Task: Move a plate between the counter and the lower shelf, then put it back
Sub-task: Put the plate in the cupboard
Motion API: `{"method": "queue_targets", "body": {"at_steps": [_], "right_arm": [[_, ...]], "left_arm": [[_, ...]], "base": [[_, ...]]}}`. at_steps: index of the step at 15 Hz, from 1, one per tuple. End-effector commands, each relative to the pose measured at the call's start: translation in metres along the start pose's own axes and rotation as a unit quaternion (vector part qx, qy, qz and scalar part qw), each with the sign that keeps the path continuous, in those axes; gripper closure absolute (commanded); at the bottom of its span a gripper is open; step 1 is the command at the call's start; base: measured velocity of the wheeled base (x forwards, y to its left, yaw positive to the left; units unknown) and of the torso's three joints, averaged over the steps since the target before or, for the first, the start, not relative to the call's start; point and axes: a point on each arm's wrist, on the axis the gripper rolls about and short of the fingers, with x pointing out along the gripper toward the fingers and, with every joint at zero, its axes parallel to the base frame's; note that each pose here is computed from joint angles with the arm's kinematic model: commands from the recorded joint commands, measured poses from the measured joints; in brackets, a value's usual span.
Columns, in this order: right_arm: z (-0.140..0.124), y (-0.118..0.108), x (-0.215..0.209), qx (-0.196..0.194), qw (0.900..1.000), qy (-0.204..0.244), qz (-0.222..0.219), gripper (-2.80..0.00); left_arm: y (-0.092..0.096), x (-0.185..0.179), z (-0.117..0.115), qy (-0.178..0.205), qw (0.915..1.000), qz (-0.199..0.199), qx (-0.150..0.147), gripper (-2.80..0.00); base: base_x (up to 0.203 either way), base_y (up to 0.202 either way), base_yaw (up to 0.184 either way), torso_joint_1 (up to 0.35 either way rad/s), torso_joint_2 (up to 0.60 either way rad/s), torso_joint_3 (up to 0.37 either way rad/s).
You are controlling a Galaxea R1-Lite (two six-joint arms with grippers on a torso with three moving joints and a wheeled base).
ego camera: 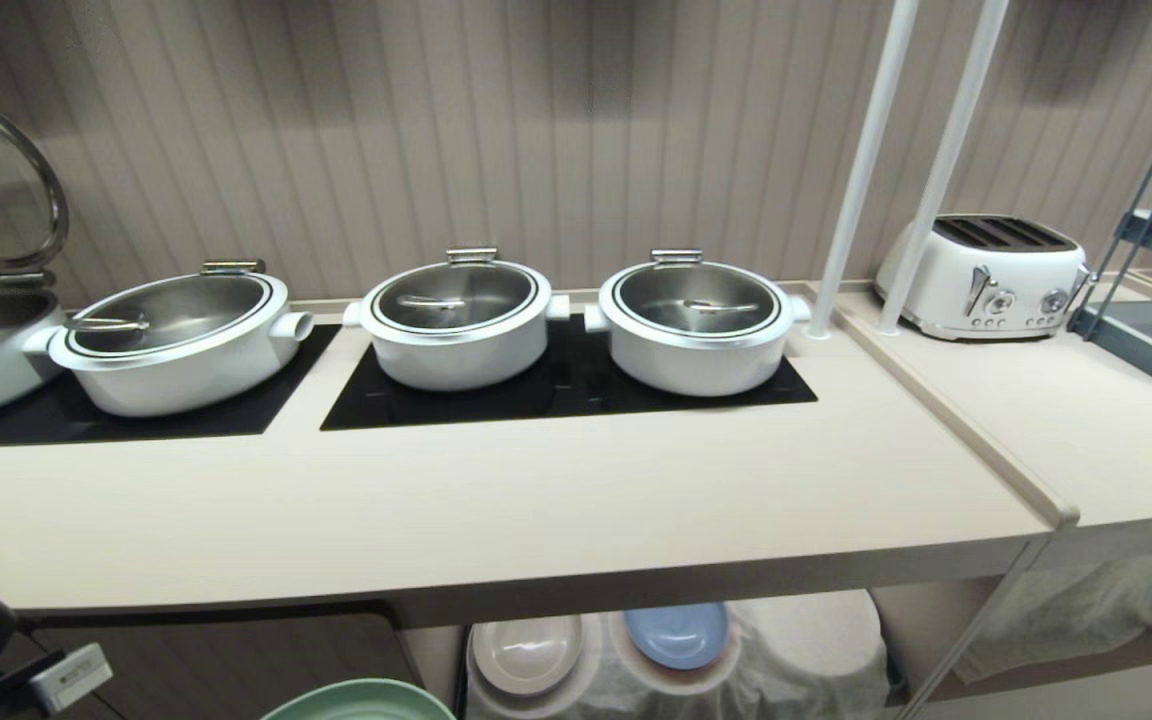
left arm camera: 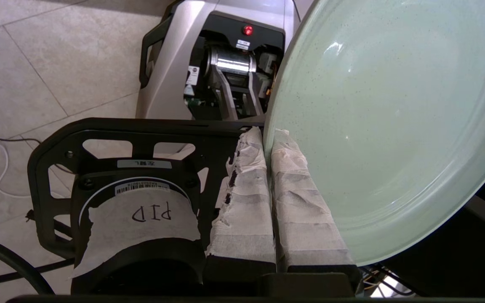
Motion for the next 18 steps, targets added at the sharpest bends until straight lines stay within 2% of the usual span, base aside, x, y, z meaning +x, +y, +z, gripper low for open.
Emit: {"method": "queue_targets", "body": {"at_steps": [1,18], "right_arm": [[0.0,0.0,0.0,0.0,1.0,0.0,0.0,0.0],[0.0,0.0,0.0,0.0,1.0,0.0,0.0,0.0]], "left_arm": [[-0.0001,-0.0003,0.0,0.0,1.0,-0.001,-0.001,0.0],[-0.0014,-0.0012,0.0024,-0.006,1.0,-0.004,0.005,0.0]], "base": [[0.0,0.0,0.0,0.0,0.0,0.0],[0.0,0.0,0.0,0.0,0.0,0.0]]}}
